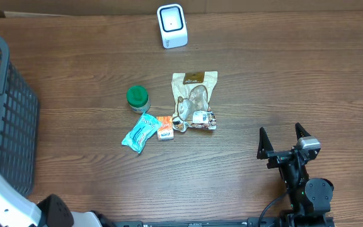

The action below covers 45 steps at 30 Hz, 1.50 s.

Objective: Scan the item barcode
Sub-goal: 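Reach into the basket and grasp the blue Kleenex pack, left gripper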

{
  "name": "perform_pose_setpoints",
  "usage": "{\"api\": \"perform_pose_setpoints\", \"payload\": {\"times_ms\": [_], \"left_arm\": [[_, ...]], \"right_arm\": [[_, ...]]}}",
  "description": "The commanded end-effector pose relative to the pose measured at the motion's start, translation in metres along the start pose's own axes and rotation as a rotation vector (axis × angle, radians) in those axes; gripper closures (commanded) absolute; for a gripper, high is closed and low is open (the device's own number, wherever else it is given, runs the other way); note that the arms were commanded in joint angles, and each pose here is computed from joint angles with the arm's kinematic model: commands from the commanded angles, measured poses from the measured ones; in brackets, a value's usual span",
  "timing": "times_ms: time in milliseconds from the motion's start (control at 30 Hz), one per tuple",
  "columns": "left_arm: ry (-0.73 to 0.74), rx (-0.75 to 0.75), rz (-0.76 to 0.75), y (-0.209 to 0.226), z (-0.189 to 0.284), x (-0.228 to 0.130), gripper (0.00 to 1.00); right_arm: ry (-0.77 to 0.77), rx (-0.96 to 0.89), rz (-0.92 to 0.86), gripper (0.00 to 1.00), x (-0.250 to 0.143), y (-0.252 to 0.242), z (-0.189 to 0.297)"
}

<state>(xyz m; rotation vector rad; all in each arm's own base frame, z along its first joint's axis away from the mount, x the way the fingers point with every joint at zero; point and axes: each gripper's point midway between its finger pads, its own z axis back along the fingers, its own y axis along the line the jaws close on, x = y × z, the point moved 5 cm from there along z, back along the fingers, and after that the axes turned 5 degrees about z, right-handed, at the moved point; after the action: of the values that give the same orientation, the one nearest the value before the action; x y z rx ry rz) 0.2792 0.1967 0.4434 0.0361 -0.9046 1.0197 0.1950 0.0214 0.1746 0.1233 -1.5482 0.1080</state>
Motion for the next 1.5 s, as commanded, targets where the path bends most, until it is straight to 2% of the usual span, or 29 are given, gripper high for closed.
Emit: {"api": "perform_pose_setpoints", "payload": {"times_ms": [0,133,167,267,400,533,733,900,1033,1267,1467], "left_arm": [[0.061,0.075,0.130,0.037,-0.028,0.008,0.37],[0.183,0.165,0.039,0.063,-0.075,-0.008,0.55],[0.205,0.188,0.040,0.068,-0.083,-0.012,0.55],[0.268,0.320,-0.012,0.096,-0.121,-0.031,0.52],[0.286,0.344,-0.033,0.112,-0.146,-0.038,0.44],[0.301,0.289,-0.076,0.117,-0.172,-0.039,0.22],[0.371,0.253,-0.266,0.128,-0.225,-0.049,0.21],[0.422,0.261,-0.270,0.142,-0.272,-0.066,0.25],[0.399,0.255,-0.286,0.148,-0.300,-0.069,0.28],[0.351,0.230,-0.375,0.152,-0.328,-0.067,0.34],[0.310,0.223,-0.385,0.154,-0.343,-0.064,0.36]], "right_arm": [[-0.002,-0.001,-0.004,0.00,-0.002,0.000,0.000],[-0.002,0.000,-0.003,0.00,-0.002,0.000,0.000],[-0.002,-0.001,-0.004,0.00,-0.002,0.000,0.000],[-0.002,-0.001,-0.004,0.00,-0.002,0.000,0.000],[-0.002,-0.001,-0.004,0.00,-0.002,0.000,0.000],[-0.002,-0.001,-0.004,0.00,-0.002,0.000,0.000],[-0.002,-0.001,-0.004,0.00,-0.002,0.000,0.000],[-0.002,-0.001,-0.004,0.00,-0.002,0.000,0.000],[-0.002,-0.001,-0.004,0.00,-0.002,0.000,0.000],[-0.002,-0.001,-0.004,0.00,-0.002,0.000,0.000],[-0.002,-0.001,-0.004,0.00,-0.002,0.000,0.000]]}}
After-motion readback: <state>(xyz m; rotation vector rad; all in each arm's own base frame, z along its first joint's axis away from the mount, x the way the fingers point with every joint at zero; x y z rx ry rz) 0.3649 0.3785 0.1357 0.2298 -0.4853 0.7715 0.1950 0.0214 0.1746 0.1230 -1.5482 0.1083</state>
